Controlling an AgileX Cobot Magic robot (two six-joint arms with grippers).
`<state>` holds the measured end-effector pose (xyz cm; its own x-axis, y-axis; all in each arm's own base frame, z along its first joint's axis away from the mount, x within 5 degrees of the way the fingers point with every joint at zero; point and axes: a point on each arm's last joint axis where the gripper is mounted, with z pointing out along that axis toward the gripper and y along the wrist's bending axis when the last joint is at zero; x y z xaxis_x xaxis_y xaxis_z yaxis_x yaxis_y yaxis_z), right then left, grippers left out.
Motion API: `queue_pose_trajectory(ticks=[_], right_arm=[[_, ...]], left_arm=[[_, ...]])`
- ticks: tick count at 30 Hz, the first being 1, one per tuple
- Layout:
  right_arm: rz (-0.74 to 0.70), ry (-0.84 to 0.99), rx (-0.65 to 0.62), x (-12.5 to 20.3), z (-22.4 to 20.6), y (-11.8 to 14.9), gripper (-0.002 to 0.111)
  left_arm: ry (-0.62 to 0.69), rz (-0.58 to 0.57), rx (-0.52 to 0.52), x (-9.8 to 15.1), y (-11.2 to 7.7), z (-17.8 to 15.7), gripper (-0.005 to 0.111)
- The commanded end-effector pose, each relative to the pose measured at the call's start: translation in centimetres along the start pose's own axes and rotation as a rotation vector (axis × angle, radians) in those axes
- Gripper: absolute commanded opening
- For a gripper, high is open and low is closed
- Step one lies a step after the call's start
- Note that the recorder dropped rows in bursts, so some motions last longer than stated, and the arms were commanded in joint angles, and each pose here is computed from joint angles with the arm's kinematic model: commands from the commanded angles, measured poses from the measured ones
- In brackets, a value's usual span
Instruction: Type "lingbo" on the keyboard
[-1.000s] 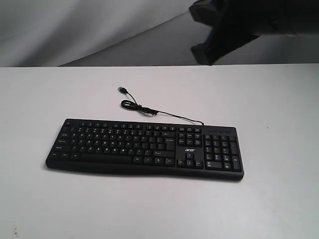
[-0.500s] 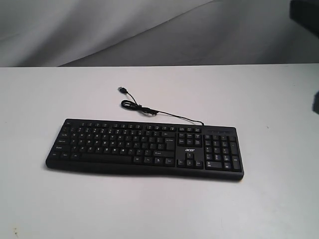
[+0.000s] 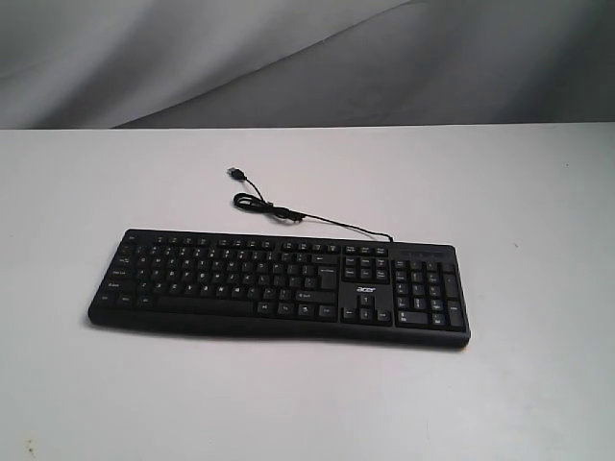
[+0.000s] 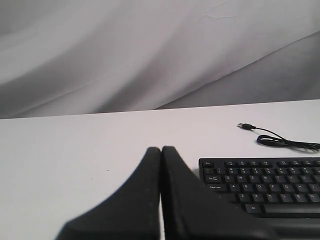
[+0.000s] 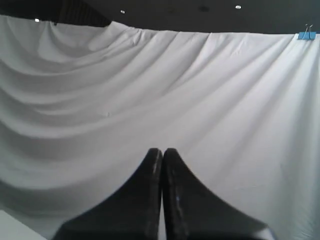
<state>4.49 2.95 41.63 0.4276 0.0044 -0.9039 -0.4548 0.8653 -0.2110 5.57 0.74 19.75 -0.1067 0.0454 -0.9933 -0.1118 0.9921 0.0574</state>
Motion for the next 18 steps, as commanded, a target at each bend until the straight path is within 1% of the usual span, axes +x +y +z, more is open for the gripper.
queue_pose_trajectory(ticks=[1, 3, 5, 7, 8, 11, 12, 15, 18], right_arm=[[0.075, 0.024, 0.053, 1.3, -1.2, 0.0, 0.000], [0.109, 0.069, 0.116, 2.7, -1.7, 0.0, 0.000], [0.177, 0.120, 0.201, 4.9, -2.3, 0.0, 0.000], [0.289, 0.162, 0.291, 7.5, -3.2, 0.1, 0.000], [0.335, 0.163, 0.323, 8.2, -3.6, 0.2, 0.000], [0.388, 0.167, 0.405, 10.2, -4.8, 0.4, 0.000], [0.394, 0.155, 0.428, 10.5, -5.2, 0.4, 0.000], [0.353, 0.153, 0.477, 11.3, -6.3, 0.8, 0.000], [0.288, 0.254, 0.506, 13.3, -7.1, 1.1, 0.000]], left_arm=[[-0.006, -0.001, 0.006, 0.1, 0.0, 0.0, 0.001], [-0.006, -0.001, 0.006, 0.1, 0.0, 0.0, 0.001], [-0.006, -0.001, 0.006, 0.1, 0.0, 0.0, 0.001], [-0.006, -0.001, 0.006, 0.1, 0.0, 0.0, 0.001], [-0.006, -0.001, 0.006, 0.1, 0.0, 0.0, 0.001], [-0.006, -0.001, 0.006, 0.1, 0.0, 0.0, 0.001], [-0.006, -0.001, 0.006, 0.1, 0.0, 0.0, 0.001], [-0.006, -0.001, 0.006, 0.1, 0.0, 0.0, 0.001], [-0.006, -0.001, 0.006, 0.1, 0.0, 0.0, 0.001]])
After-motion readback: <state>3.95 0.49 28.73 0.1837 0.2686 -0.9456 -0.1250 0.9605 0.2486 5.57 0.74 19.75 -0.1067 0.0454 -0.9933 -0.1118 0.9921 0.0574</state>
